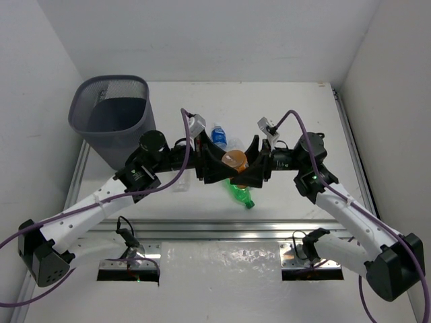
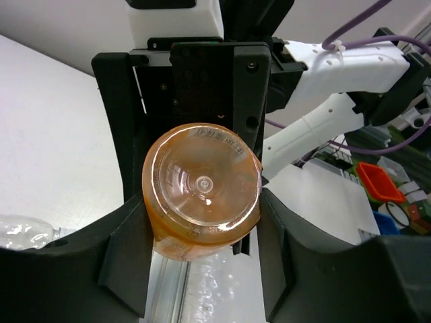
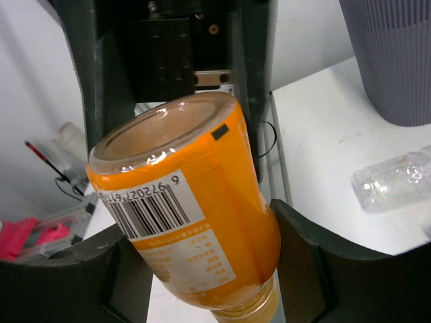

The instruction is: Put the plastic bottles in the bin

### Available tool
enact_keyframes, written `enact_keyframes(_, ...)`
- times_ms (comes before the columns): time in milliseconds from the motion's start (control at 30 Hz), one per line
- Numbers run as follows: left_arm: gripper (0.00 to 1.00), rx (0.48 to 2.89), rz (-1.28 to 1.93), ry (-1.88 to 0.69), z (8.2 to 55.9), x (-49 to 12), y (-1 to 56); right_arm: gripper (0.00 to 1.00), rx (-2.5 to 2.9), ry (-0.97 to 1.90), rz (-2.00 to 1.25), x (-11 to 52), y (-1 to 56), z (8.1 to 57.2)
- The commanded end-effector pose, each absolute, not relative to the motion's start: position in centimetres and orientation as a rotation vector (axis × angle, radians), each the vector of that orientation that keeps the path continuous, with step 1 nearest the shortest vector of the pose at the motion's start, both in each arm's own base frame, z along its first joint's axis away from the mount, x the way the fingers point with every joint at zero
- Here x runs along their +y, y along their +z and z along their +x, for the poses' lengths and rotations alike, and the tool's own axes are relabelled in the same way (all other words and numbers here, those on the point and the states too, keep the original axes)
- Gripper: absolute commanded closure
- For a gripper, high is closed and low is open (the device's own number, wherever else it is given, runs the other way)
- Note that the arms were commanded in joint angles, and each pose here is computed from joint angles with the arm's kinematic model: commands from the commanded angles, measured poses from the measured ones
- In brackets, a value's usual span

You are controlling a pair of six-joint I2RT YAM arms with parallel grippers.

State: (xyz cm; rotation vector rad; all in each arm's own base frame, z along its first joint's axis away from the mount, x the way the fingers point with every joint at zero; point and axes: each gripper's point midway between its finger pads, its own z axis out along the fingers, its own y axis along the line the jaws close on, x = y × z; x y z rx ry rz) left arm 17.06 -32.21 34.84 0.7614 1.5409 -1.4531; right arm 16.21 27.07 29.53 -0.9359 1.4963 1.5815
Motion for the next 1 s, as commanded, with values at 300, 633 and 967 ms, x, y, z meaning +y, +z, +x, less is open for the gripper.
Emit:
enact_keyframes(300, 1.0, 1.48, 0.447, -1.22, 21.6, -30.0, 40.1, 0.01, 1.554, 1.454, -0.9, 26.5, 28.2, 16.8)
enact_keyframes(633, 1.0, 1.658, -0.483, -0.161, 30.7, -9.0, 41.5, 0.01, 1.985, 0.676, -0.382, 18.6, 19.3, 25.9)
enact_keyframes(967, 0.92, 1.706, -0.744, -0.066, 39.1, 6.6, 40.6, 0.02, 2.25, 0.336, -0.423, 17.8, 11.8, 33.2)
